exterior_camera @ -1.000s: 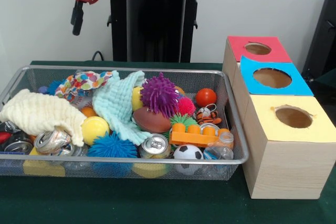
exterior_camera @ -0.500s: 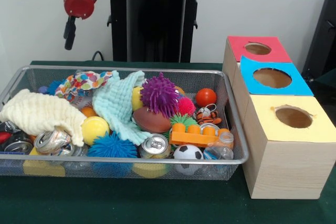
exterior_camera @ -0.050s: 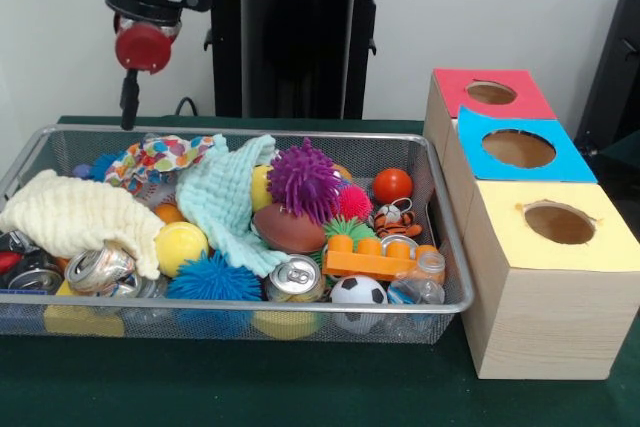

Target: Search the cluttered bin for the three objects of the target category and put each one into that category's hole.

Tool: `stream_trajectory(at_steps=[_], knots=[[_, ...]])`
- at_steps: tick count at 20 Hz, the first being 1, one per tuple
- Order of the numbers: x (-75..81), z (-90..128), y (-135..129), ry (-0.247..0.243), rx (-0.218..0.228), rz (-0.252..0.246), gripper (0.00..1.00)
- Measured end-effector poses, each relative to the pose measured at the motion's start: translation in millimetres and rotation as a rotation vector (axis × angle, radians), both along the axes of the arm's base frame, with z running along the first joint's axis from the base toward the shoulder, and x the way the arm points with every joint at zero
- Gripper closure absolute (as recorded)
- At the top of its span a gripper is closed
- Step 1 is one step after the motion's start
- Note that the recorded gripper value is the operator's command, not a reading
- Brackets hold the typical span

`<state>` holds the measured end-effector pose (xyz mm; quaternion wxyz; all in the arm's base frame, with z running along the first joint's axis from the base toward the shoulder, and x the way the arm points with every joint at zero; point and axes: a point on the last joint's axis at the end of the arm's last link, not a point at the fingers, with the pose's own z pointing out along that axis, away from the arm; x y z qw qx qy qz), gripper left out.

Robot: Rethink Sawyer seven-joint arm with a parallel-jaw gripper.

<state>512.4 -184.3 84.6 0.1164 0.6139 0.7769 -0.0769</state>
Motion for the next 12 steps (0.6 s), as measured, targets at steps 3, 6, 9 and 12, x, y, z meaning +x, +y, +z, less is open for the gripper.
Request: stream_trajectory(at_steps=[3,6,9,12], knots=[[-0.3,-11,5,0.006,0.032,-0.003,0.00],[-1.3,-21,17,0.015,0.068,0.005,0.00],[-2.9,-25,30,0.022,0.093,0.015,0.00],[-6.1,-31,48,0.034,0.127,0.031,0.00]])
